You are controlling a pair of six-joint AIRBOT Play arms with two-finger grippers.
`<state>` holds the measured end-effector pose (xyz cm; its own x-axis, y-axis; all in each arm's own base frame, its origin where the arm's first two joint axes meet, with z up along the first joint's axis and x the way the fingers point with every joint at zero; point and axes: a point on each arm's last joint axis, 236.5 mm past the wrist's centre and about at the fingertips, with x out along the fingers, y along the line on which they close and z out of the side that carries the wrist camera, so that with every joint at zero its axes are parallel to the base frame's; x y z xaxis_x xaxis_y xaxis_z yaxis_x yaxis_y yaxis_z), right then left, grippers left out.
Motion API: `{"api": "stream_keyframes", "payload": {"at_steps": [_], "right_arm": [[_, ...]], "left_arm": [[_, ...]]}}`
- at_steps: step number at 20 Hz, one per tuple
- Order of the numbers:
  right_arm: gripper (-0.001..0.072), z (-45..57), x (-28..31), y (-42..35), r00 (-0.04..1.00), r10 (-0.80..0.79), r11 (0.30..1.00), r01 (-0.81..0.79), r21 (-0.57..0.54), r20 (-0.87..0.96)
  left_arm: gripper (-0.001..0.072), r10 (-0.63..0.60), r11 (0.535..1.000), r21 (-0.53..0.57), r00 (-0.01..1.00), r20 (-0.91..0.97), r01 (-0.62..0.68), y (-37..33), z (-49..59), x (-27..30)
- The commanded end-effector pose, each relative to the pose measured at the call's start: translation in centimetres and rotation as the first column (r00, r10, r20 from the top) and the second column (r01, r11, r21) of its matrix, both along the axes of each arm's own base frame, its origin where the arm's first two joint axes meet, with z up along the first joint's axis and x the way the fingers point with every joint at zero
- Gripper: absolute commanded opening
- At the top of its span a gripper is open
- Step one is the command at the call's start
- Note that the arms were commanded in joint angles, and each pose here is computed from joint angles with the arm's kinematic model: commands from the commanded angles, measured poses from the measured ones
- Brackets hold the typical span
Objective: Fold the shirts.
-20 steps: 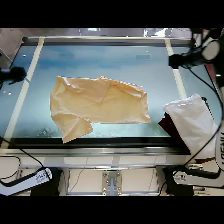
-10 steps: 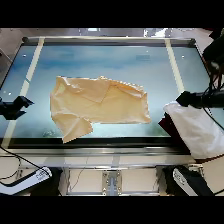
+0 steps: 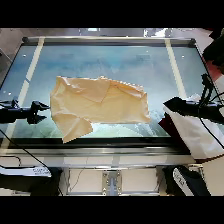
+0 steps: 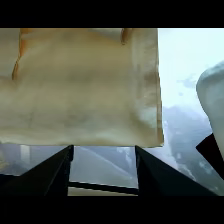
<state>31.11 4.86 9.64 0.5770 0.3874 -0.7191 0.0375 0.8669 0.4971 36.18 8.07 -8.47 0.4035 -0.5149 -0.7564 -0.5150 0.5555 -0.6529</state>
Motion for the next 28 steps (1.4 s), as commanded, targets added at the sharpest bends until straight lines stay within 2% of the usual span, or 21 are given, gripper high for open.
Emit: {"api": "stream_keyframes", "payload": {"at_steps": [1, 4, 6, 11, 12, 13, 14, 17, 18, 20, 21, 23, 24, 28], "right_arm": [[0.0451, 0.2, 0.1, 0.4, 1.0, -0.002, 1.0, 0.002, 0.026, 0.008], [0.0451, 0.3, 0.1, 0.5, 1.0, -0.003, 1.0, 0.003, 0.029, 0.009], [0.045, 0.3, 0.1, 0.5, 1.0, -0.003, 0.999, 0.002, 0.033, 0.009], [0.045, 0.3, 0.1, 0.5, 1.0, -0.002, 0.999, 0.002, 0.032, 0.009], [0.045, 0.2, 0.0, 0.5, 1.0, 0.0, 0.999, 0.0, 0.032, 0.005], [0.0449, 0.1, -0.1, 0.5, 1.0, 0.001, 1.0, -0.001, 0.027, -0.002], [0.0449, -0.3, -0.4, 0.2, 1.0, -0.001, 1.0, 0.001, 0.011, -0.019], [0.045, -4.7, -3.9, -1.9, 0.975, -0.044, 0.996, 0.027, -0.08, -0.219], [0.0451, -7.0, -5.5, -1.7, 0.95, -0.069, 0.997, 0.052, -0.064, -0.304], [0.0453, -11.6, -7.0, 1.0, 0.905, -0.133, 0.977, 0.188, 0.1, -0.405], [0.0453, -13.4, -6.8, 2.4, 0.886, -0.179, 0.94, 0.283, 0.193, -0.427], [0.0452, -15.9, -5.5, 3.7, 0.844, -0.299, 0.801, 0.476, 0.363, -0.446], [0.0451, -16.6, -5.2, 4.1, 0.84, -0.315, 0.767, 0.5, 0.403, -0.441], [0.0451, -17.7, -3.8, 4.9, 0.845, -0.346, 0.759, 0.508, 0.407, -0.409]], "left_arm": [[0.0694, -0.044, 0.999, -0.008, 0.999, 0.014, 0.044, -0.4, -1.1, -0.1], [0.0679, -0.098, 0.995, -0.009, 0.995, 0.016, 0.098, -1.6, -1.6, 0.0], [0.0596, -0.125, 0.992, -0.013, 0.992, 0.011, 0.125, -2.6, -1.8, 0.1], [0.0585, -0.22, 0.975, -0.041, 0.975, -0.003, 0.22, -5.8, -2.4, -0.2], [0.0441, -0.229, 0.973, -0.041, 0.973, -0.004, 0.229, -6.1, -2.4, -0.1], [0.0184, -0.233, 0.972, -0.041, 0.972, -0.004, 0.233, -6.3, -2.4, -0.1], [0.0018, -0.237, 0.971, -0.044, 0.972, -0.004, 0.236, -6.4, -2.4, -0.2], [0.0014, -0.245, 0.968, -0.067, 0.97, -0.009, 0.244, -6.5, -2.1, -0.7], [0.0014, -0.244, 0.967, -0.07, 0.97, -0.009, 0.243, -6.5, -2.0, -0.7], [0.0014, -0.241, 0.968, -0.071, 0.97, -0.01, 0.24, -6.4, -2.0, -0.7], [0.0014, -0.242, 0.968, -0.072, 0.97, -0.01, 0.241, -6.4, -2.0, -0.7], [0.0014, -0.242, 0.968, -0.073, 0.97, -0.01, 0.241, -6.4, -2.0, -0.8], [0.0014, -0.242, 0.968, -0.072, 0.97, -0.01, 0.241, -6.4, -2.0, -0.8], [0.0014, -0.242, 0.968, -0.073, 0.97, -0.01, 0.241, -6.4, -2.0, -0.8]]}}
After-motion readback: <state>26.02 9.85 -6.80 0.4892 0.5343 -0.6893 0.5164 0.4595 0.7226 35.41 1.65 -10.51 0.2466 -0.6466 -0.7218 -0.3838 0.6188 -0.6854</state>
